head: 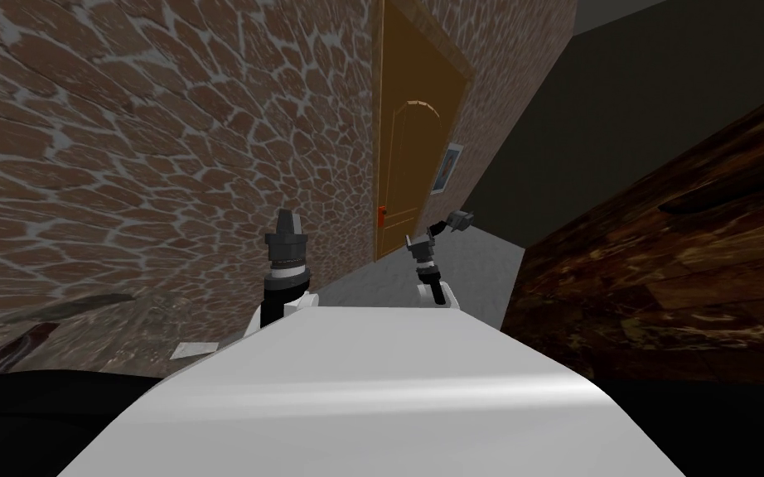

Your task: Pull the door open

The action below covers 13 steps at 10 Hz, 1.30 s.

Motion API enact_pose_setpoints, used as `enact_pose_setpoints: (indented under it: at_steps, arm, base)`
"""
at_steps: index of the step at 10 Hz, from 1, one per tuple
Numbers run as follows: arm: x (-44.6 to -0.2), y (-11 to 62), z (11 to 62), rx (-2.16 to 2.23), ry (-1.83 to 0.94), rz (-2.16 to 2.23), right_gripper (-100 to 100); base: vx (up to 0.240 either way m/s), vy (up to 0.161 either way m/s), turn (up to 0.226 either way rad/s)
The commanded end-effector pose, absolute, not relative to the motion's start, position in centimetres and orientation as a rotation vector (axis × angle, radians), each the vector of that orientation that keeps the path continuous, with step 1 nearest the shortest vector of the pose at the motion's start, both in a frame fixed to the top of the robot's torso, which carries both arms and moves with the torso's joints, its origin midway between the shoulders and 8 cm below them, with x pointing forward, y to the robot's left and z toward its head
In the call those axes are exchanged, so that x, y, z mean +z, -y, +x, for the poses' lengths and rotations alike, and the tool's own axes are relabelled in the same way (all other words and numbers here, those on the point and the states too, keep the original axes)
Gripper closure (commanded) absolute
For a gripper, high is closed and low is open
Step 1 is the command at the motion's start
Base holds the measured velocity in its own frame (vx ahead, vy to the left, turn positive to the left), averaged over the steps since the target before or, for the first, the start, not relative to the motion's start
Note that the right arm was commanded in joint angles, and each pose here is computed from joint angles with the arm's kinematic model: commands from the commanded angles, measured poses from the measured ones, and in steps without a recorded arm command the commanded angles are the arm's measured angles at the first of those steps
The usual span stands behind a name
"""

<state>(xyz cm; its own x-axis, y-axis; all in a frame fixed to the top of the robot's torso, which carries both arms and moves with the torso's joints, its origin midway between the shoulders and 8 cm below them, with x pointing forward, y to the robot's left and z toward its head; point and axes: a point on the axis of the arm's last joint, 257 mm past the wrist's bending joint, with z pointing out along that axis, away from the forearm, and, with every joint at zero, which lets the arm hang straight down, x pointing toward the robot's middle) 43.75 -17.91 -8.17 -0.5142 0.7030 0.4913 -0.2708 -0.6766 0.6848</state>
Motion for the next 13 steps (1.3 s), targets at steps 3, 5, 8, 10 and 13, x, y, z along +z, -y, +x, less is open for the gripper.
enact_pose_setpoints:
  at_steps: [3, 5, 8, 10, 13]
  arm:
    - [-9.6, 16.6, 44.8, 2.262, -0.752, 1.121, -100]
    - [-10.2, 16.1, 45.1, 2.294, -0.758, 1.155, -100]
    - [-11.4, 15.2, 45.8, 2.339, -0.775, 1.214, -100]
    - [-12.0, 14.7, 46.2, 2.361, -0.784, 1.244, -100]
    - [-13.1, 13.8, 46.8, 2.401, -0.801, 1.307, -100]
  base:
    - [0.069, -0.012, -0.011]
    - [0.059, -0.015, -0.006]
    - [0.063, -0.019, -0.011]
    - [0.075, -0.011, -0.009]
    - [0.066, -0.011, -0.011]
